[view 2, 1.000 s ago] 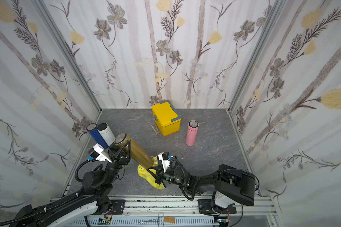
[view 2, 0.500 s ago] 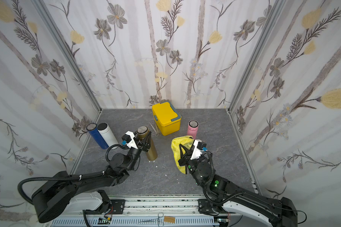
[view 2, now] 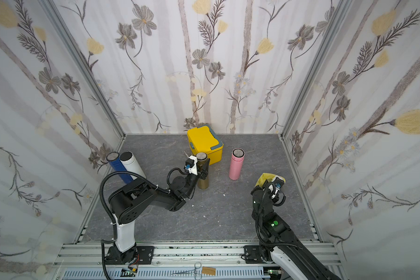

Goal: Wipe the surface of the thermos
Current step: Place the thermos at the center of the board.

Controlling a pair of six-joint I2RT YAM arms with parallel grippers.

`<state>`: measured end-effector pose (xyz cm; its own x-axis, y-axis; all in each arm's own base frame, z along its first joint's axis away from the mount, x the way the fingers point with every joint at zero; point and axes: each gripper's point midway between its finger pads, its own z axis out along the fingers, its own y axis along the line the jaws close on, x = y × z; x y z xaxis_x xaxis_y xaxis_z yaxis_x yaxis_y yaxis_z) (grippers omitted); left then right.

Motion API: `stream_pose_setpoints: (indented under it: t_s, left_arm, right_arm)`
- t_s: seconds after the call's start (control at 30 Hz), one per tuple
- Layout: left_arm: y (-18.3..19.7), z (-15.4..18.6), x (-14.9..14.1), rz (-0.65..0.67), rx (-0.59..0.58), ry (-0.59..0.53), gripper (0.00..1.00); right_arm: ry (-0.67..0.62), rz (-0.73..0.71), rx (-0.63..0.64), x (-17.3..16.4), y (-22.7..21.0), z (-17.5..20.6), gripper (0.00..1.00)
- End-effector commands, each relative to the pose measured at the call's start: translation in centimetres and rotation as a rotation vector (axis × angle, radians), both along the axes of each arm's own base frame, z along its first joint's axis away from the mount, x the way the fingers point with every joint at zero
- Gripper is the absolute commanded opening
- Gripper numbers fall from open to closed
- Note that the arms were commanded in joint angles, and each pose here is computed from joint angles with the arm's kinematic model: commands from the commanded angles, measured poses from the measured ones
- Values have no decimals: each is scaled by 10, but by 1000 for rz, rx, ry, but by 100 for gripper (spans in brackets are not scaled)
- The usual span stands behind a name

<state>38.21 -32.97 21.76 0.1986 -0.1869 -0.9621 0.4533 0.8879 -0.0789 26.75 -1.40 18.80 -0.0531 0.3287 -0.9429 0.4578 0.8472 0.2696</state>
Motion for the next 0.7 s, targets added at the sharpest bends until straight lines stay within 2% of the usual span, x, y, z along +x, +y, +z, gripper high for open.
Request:
stream_pose_setpoints:
  t_s: [0.0, 0.13, 0.17, 0.4, 0.6, 0.67]
  left_arm:
    - [2, 40, 0, 12, -130, -148, 0]
    - [-5, 37, 16, 47, -110, -167, 0]
    - [-7, 36, 19, 41, -109, -166, 0]
    - [-8, 39, 27, 17, -119, -190, 0]
    - [-2, 32, 29, 46, -104, -162, 1]
    - [3, 30, 30, 70, -107, -154, 17]
  right_arm:
    - [-9, 23, 63, 17, -3, -5, 0]
    - [5, -60, 61, 25, -23, -32, 0]
    - [48, -61, 89, 28, -26, -38, 0]
    - [21, -50, 100, 27, -27, -38, 0]
    - [14, -34, 103, 27, -25, -38, 0]
    - [19, -34, 102, 29, -25, -38, 0]
